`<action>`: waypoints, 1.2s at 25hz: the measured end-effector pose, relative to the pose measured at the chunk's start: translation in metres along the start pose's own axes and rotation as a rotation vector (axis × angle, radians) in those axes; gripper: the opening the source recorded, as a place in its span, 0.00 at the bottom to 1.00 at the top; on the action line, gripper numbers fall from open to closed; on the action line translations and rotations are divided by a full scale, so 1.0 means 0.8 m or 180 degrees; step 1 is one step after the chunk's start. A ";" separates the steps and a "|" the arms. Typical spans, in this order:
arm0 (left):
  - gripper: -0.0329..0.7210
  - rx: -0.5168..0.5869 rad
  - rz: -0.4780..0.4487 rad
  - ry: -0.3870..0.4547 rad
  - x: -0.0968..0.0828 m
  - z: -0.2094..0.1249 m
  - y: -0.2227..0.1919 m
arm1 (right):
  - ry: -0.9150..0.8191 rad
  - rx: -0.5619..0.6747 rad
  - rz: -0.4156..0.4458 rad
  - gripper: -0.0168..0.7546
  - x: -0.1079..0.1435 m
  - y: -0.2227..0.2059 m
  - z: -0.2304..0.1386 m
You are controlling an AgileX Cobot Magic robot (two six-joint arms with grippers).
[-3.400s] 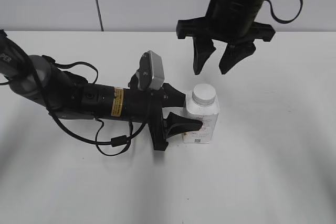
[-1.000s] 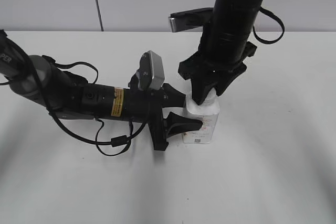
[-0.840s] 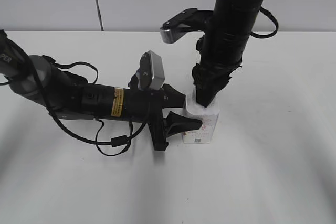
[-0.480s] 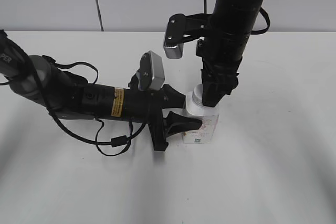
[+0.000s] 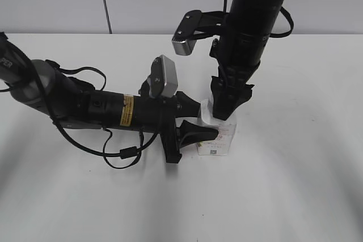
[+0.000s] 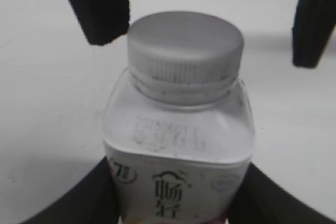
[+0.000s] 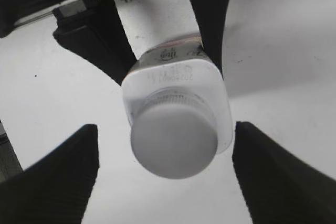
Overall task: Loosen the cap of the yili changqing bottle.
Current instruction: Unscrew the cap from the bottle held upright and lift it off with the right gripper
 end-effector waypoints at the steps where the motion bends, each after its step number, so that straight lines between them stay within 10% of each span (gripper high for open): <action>1: 0.51 0.0000 0.0000 0.0000 0.000 0.000 0.000 | -0.0033 -0.0013 -0.0017 0.83 0.000 0.003 0.001; 8: 0.51 0.0000 0.0000 0.0000 0.000 0.000 0.000 | -0.0675 -0.0236 -0.0166 0.77 0.005 0.043 0.015; 17: 0.50 0.0000 0.0000 0.0000 0.000 0.000 0.000 | -0.3503 -0.0314 -0.0067 0.77 0.006 0.047 0.015; 30: 0.50 0.0000 0.0000 0.0000 0.000 0.000 0.000 | -0.3920 -0.0197 -0.0086 0.77 0.002 0.033 0.007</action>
Point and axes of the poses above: a point on each arm's last joint axis where the gripper is mounted, y pointing back along that axis away from the gripper, x along the wrist's bending axis when the last joint is at zero, z = x × y, the point moved 10 cm from there along -y, pointing out along that axis toward the gripper, and after that the axes turned 13 degrees about y, right-handed, at the moved point
